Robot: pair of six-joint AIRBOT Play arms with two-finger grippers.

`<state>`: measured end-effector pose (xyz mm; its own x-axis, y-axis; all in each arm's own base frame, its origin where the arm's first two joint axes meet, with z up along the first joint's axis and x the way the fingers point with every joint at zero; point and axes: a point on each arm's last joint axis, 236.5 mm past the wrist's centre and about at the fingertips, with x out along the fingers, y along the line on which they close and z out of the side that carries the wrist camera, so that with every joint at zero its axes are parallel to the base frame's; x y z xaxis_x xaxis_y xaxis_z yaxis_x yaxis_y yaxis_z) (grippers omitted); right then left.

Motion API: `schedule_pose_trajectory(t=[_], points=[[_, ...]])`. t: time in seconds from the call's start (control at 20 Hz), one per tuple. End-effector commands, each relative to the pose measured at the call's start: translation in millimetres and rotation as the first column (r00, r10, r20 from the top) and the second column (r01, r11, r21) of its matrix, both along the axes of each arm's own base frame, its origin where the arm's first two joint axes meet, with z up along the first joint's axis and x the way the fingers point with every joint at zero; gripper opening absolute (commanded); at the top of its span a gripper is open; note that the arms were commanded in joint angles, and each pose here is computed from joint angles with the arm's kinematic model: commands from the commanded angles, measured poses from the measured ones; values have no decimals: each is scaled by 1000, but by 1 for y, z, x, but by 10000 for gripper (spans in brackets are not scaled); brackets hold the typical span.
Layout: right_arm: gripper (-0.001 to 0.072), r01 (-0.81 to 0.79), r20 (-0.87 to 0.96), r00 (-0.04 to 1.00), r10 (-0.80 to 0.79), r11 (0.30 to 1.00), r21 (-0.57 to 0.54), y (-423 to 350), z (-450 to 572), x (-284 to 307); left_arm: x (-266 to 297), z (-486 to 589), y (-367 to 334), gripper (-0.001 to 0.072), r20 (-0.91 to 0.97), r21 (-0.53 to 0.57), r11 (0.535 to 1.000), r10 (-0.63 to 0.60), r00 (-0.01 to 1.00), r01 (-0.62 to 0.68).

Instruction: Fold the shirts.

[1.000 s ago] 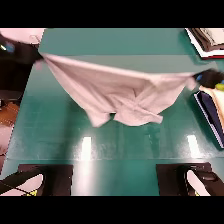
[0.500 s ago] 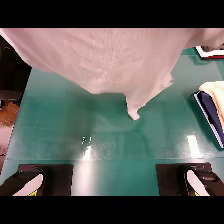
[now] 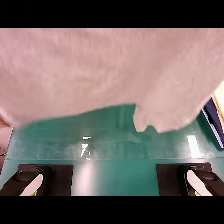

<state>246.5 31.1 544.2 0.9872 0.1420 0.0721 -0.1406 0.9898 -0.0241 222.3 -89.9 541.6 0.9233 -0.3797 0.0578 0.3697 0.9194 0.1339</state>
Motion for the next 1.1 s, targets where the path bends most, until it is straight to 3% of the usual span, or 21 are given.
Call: schedule_pose_trajectory(t=[0.0, 0.1, 0.25, 0.35, 0.45, 0.6, 0.8, 0.9, 0.95, 1.0, 1.05], points=[[10, -4, -258, 966, 13, 999, 35, -8, -61, 50, 53, -68, -5, 23, -219, 14, 1000, -14, 976, 18], [9, 14, -486, 873, 35, 995, 96, -17, -139, 100, 104, -156, -9, 23, -472, 39, 998, -18, 881, 41], [10, 30, -760, 644, 89, 989, 141, -20, -264, 154, 160, -297, -14, 23, -775, 35, 996, -21, 632, 76], [10, 40, -839, 530, 118, 986, 164, -16, -330, 182, 185, -388, -15, 23, -891, 18, 997, -18, 454, 75], [10, 49, -865, 483, 135, 982, 180, -8, -378, 209, 205, -455, -14, 24, -942, 13, 998, -9, 336, 61], [11, 55, -860, 491, 141, 980, 193, 5, -421, 244, 231, -510, -13, 24, -962, 11, 999, 2, 273, 31], [29, 53, -822, 553, 140, 978, 202, 15, -431, 274, 258, -512, -9, 33, -936, 14, 1000, 18, 352, -16], [413, 57, -816, 562, 137, 978, 203, 13, -428, 276, 257, -505, -7, 522, -936, 28, 1000, 27, 350, -2], [430, 60, -821, 554, 136, 978, 202, 10, -426, 273, 254, -500, -2, 544, -941, 44, 999, 39, 337, 9], [430, 61, -835, 533, 138, 978, 200, 5, -424, 265, 249, -495, 5, 486, -948, 50, 999, 43, 315, 15], [430, 60, -855, 499, 140, 979, 195, 1, -422, 253, 241, -489, 14, 479, -959, 50, 999, 43, 280, 18]])
